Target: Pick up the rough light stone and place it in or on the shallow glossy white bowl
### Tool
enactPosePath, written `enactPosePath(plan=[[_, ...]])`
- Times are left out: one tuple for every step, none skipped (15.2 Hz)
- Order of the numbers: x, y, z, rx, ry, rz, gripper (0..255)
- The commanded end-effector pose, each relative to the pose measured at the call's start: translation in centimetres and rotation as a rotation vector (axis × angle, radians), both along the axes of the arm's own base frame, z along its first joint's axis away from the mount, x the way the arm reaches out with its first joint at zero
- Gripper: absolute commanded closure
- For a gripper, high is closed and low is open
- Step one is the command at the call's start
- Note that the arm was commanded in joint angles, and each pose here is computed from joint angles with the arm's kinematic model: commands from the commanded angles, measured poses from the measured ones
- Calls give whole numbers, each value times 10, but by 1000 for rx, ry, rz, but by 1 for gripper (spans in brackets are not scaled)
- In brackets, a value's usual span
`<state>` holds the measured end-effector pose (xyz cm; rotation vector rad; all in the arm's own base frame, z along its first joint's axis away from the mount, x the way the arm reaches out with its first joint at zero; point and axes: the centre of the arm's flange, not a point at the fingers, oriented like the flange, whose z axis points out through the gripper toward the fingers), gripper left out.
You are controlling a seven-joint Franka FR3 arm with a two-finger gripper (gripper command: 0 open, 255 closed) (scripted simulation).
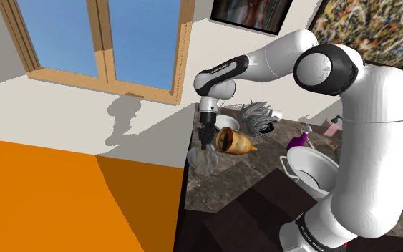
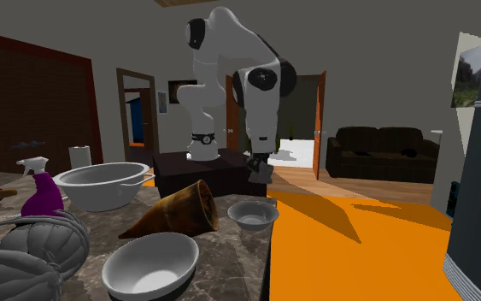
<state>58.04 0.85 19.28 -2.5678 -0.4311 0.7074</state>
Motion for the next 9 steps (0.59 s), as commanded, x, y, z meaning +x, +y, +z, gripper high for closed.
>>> enactPosePath(plan=[[0, -1, 11, 0, 0, 0, 255], [0, -1, 16, 0, 0, 0, 255], [0, -1, 21, 0, 0, 0, 255], [0, -1, 24, 0, 0, 0, 255], [9, -9, 29, 0, 0, 0, 255], [19, -17, 33, 0, 0, 0, 255], [28, -25, 38, 0, 0, 0, 255], [37, -33, 42, 0, 0, 0, 255], [46, -42, 47, 0, 0, 0, 255]])
